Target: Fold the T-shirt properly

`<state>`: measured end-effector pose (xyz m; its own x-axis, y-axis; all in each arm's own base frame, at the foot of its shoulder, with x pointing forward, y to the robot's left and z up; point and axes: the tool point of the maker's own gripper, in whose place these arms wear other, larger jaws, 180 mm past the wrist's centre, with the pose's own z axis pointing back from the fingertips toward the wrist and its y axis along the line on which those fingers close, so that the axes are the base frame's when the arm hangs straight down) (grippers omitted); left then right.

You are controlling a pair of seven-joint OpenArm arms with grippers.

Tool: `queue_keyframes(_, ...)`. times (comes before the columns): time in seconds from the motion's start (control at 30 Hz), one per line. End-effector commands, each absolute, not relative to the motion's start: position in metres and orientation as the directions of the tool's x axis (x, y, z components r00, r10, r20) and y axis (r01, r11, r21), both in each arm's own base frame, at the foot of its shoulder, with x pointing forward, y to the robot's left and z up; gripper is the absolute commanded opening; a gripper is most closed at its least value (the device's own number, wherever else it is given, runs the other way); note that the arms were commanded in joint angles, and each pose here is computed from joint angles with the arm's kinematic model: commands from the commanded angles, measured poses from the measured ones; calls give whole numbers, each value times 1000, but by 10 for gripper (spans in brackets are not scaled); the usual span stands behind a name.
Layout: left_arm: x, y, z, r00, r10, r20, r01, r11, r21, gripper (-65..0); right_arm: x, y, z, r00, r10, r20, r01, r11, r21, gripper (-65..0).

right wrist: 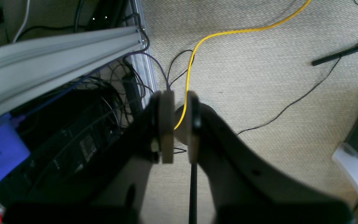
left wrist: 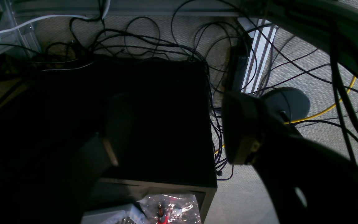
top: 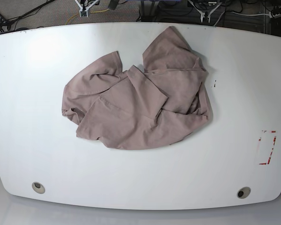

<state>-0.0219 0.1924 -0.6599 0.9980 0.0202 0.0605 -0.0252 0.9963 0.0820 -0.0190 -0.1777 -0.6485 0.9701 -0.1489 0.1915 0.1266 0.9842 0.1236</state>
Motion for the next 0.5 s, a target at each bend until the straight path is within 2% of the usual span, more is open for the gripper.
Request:
queue_keyframes(0.0, -21, 193, -660, 997, 13, 71, -19, 996, 84, -233, -24, -184, -648, 971, -149, 187, 129, 985, 115, -582)
queue_keyframes(0.47, -19, 190, -660, 997, 9, 79, -16, 997, 81, -242, -14, -171, -648, 967, -152, 204, 125, 982, 140, -580)
